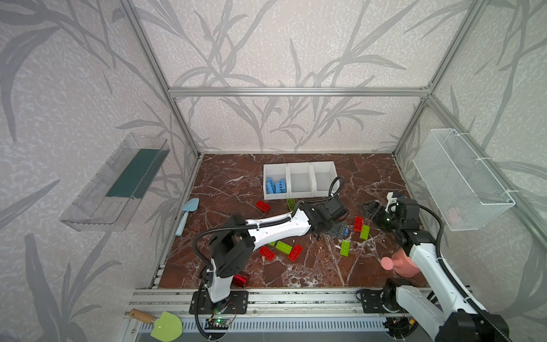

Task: Sort the legos into containers by color
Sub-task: 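Reach the left gripper toward a blue brick while the right arm withdraws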

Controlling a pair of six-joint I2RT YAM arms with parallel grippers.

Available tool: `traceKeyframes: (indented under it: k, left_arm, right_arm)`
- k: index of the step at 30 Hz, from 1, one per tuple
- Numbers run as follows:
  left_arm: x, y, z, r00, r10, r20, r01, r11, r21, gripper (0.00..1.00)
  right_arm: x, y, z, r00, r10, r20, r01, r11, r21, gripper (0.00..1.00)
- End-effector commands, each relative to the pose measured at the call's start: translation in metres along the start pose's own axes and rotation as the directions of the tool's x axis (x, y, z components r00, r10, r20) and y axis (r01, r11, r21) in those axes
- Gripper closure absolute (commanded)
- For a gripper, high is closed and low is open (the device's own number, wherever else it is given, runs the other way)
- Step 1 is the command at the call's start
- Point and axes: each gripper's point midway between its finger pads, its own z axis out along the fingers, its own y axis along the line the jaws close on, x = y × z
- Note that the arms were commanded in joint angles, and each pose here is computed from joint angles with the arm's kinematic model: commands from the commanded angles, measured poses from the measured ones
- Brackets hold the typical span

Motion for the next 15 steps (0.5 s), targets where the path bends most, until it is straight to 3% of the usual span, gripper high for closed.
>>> traceKeyframes:
  k: [1,15]
  left_arm:
    - [-0.003,-0.014,0.008,1.0,-0.01,0.005,0.01,1.0,0.004,0.01]
    - [0.003,-0.025,0.057,0.997,0.019,-0.068,-0.022,0.999,-0.045,0.01]
  right_arm:
    - [-0.005,0.001,0.002,0.999,0.032,0.015,-0.032,0.999,-0.023,0.18]
    - [-0.005,-0.011,0.005,0.997,0.07,0.03,-0.07,0.998,-0.002,0.16]
